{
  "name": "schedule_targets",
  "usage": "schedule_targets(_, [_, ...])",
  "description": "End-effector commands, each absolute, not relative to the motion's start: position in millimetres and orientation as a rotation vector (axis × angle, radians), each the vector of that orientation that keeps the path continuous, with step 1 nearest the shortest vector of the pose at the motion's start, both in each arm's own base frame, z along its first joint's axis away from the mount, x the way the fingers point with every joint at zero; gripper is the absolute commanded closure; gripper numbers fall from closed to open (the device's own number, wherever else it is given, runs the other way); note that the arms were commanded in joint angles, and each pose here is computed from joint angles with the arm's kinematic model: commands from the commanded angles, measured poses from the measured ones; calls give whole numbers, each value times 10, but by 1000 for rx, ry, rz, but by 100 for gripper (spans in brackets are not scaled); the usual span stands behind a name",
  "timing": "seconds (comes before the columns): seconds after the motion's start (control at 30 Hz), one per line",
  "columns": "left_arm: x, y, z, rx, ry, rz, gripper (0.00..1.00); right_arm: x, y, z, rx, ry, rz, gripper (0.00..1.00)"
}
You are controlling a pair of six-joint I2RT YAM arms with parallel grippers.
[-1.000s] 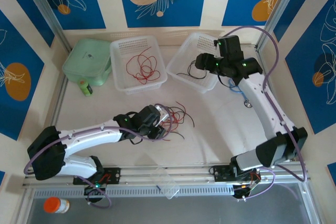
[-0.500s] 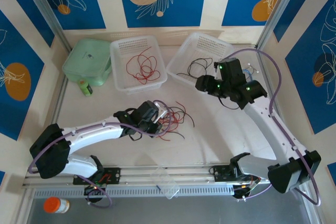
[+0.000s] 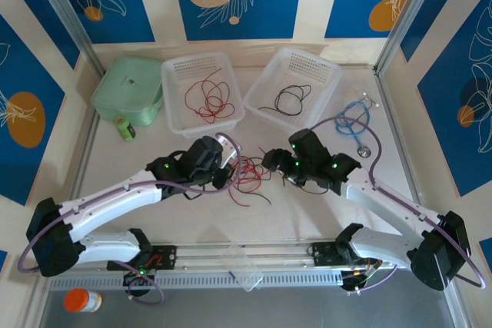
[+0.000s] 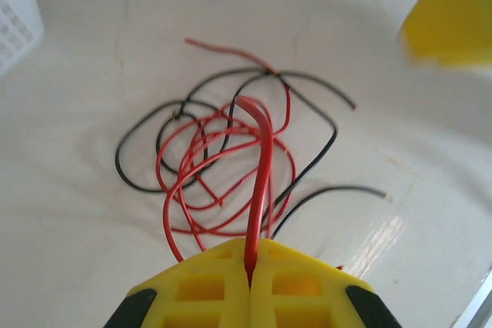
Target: Untangle the cables
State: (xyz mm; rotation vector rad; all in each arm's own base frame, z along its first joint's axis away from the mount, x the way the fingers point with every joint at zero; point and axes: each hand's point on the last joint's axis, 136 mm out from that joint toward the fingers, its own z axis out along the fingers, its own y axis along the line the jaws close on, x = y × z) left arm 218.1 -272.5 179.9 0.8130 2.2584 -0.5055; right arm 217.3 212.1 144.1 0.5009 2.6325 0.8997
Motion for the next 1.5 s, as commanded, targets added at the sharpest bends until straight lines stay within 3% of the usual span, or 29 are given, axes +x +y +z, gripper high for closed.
schedule_targets(0.0, [2197, -2612, 1994, 765, 2257, -480, 100, 2239, 2267, 1546, 768, 2523, 1085, 11])
schedule_targets(0.13, [2205, -2571, 2112, 739, 2247, -471, 100, 2204, 2305, 1476, 844, 2534, 1073, 7])
schedule_targets(0.33, [2245, -2458, 2424, 669, 2204, -446, 100, 2196, 2409, 1313, 973, 2506, 1152, 15])
schedule_targets(0.43, [2255, -2372, 2661, 640, 2176, -421, 100, 2277, 2513, 1432, 823, 2512, 1183, 20])
schedule_targets(0.57, [2288, -2272, 3068, 611, 2107, -390, 100, 2343, 2553, 1602, 473, 2568, 1041, 19])
schedule_targets(0.73, [2343, -2227, 3498, 593, 2024, -367, 100, 2304, 2491, 1426, 542, 2617, 1010, 21])
schedule_targets(0.87, [2400, -2192, 3820, 574, 1948, -341, 100, 2322, 2573, 1308, 599, 2624, 1084, 31])
schedule_targets(1.23, [2583, -2043, 4765, 523, 1716, -198, 100, 2166, 2412, 1133, 557, 2738, 919, 31])
schedule_targets(1.47, [3120, -1859, 4832, 448, 1677, 69, 98, 2050, 2392, 963, 651, 2764, 941, 27])
